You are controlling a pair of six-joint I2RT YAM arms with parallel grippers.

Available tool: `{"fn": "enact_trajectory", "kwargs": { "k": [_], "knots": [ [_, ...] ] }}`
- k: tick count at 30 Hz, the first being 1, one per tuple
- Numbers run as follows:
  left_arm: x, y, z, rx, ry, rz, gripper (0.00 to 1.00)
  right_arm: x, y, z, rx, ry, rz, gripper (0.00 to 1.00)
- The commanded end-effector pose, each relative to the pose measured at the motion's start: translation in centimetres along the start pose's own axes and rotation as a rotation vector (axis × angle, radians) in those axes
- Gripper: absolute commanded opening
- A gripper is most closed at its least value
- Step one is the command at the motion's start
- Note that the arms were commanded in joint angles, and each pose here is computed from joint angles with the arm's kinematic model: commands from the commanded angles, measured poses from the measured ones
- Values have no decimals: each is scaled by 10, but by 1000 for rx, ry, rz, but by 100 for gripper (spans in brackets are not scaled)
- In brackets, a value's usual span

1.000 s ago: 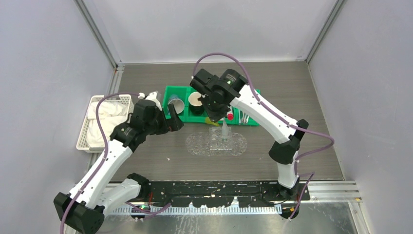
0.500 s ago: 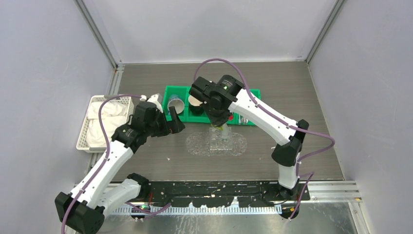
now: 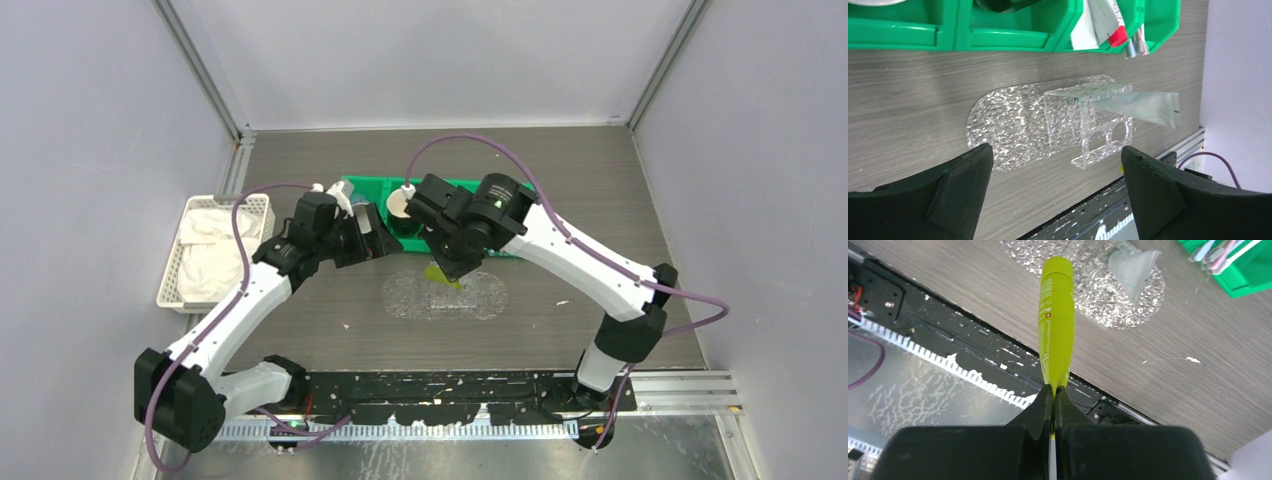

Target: Prepare toiletry sets of a toothbrush and toothpaste on the tray

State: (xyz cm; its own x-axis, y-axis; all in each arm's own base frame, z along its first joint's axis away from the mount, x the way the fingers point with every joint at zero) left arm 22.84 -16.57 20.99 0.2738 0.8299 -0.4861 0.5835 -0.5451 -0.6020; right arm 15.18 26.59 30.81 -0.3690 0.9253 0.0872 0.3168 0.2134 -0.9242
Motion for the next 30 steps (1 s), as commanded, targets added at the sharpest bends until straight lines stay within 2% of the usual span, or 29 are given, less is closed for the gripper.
{"fn": "enact_trajectory", "kwargs": {
  "k": [1,3,5,7,9,10,15,18,21,22,24,30],
  "knots": [
    [-27,2,-32,-88,4,128,100,13,-10,-4,-91,37,-162,1],
    [-27,6,-32,-82,-1,133,100,14,-5,-4,-110,47,-177,1],
    [-29,10,-31,-74,-6,145,100,15,-2,-5,-130,51,-184,7],
    [-31,13,-29,-65,-8,151,100,15,0,-8,-152,52,-182,8],
    [-34,14,-28,-64,-7,161,100,13,1,-11,-169,50,-161,19],
    [-35,14,-27,-61,-7,166,100,13,0,-12,-176,45,-156,20],
    [-40,14,-22,-53,0,179,100,7,-2,-19,-213,42,-112,20],
    [-42,15,-20,-48,5,180,100,4,-1,-20,-213,45,-96,12],
    [-33,12,-18,-52,21,116,100,1,2,-17,-207,49,-85,17],
    [-30,8,-17,-60,29,95,100,0,1,-15,-213,57,-90,23],
    [-27,1,-16,-69,37,75,100,-1,3,-7,-194,65,-116,28],
    [-14,-10,2,-89,24,35,98,-18,27,25,-186,113,-120,33]
  ]
}}
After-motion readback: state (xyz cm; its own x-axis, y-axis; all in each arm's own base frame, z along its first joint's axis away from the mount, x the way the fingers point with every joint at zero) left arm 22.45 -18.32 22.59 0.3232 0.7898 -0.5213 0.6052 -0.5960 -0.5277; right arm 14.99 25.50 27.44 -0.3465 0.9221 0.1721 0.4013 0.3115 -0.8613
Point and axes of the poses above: each gripper's point midway between its finger pads, its own y axis out along the fingers, its own x axis along the line the jaws close on, z = x × y, the point moved 5 cm from there along -y, back along the fingers, and after that the axes turned 11 degrees about y, right-handed, at the moved point
